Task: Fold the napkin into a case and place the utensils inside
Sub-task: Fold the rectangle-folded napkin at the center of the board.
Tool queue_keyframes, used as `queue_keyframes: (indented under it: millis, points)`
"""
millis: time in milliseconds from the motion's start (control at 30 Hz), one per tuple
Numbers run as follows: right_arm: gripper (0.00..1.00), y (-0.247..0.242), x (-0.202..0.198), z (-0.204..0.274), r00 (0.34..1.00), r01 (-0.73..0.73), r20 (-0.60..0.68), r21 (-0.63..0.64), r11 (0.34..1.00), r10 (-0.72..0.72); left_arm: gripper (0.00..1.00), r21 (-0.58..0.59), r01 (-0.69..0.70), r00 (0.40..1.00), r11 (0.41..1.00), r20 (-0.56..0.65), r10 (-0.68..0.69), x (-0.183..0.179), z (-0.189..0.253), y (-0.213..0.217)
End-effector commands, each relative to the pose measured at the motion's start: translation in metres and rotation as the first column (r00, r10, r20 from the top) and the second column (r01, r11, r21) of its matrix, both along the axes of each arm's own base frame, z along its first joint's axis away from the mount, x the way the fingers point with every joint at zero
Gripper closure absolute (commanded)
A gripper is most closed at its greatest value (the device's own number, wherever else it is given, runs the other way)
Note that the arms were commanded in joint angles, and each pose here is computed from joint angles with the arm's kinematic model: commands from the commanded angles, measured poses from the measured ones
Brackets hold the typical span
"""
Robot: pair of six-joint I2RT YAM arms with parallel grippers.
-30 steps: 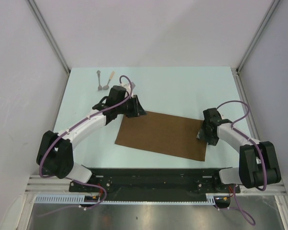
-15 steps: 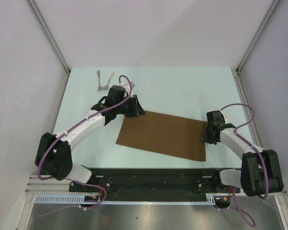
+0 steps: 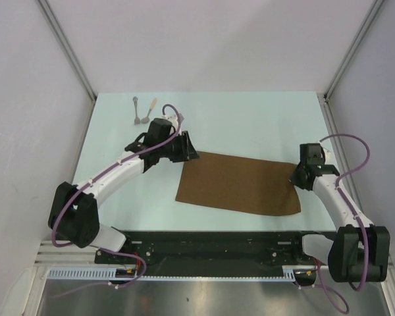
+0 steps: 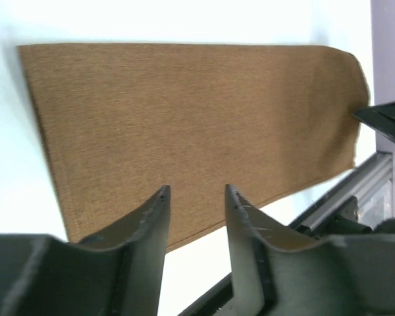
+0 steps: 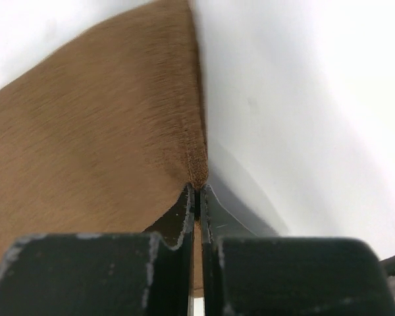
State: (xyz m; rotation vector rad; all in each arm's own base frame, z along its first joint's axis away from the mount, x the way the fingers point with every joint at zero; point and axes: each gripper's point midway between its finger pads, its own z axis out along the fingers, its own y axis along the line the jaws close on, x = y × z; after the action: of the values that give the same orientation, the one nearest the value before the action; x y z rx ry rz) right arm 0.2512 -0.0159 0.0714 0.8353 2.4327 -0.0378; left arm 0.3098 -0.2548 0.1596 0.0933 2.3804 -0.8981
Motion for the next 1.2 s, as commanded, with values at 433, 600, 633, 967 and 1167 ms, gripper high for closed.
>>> queue_keyframes:
  millis: [433,600,633,967,1167]
  points:
    - [1.0,0.238,0.066,0.028,0.838,-0.545,-0.027,0.019,0.838,0.546,0.09,0.193,-0.412,0.902,0.891,0.228,0.367,0.003,0.038,0.142]
    - [1.0,0.331,0.079,0.026,0.781,-0.623,0.072,0.158,0.766,0.62,0.09,0.189,-0.407,0.905,0.894,0.216,0.366,-0.004,0.034,0.148]
    - [1.0,0.344,0.083,0.016,0.775,-0.63,0.079,0.183,0.755,0.627,0.09,0.194,-0.405,0.907,0.893,0.21,0.366,-0.005,0.031,0.149]
    - [1.0,0.407,0.096,0.01,0.729,-0.674,0.15,0.334,0.659,0.668,0.09,0.163,-0.357,0.928,0.92,0.175,0.329,-0.008,0.017,0.137]
    - [1.0,0.422,0.093,0.008,0.723,-0.669,0.163,0.407,0.622,0.671,0.1,0.144,-0.302,0.953,0.943,0.081,0.293,-0.011,-0.013,0.123]
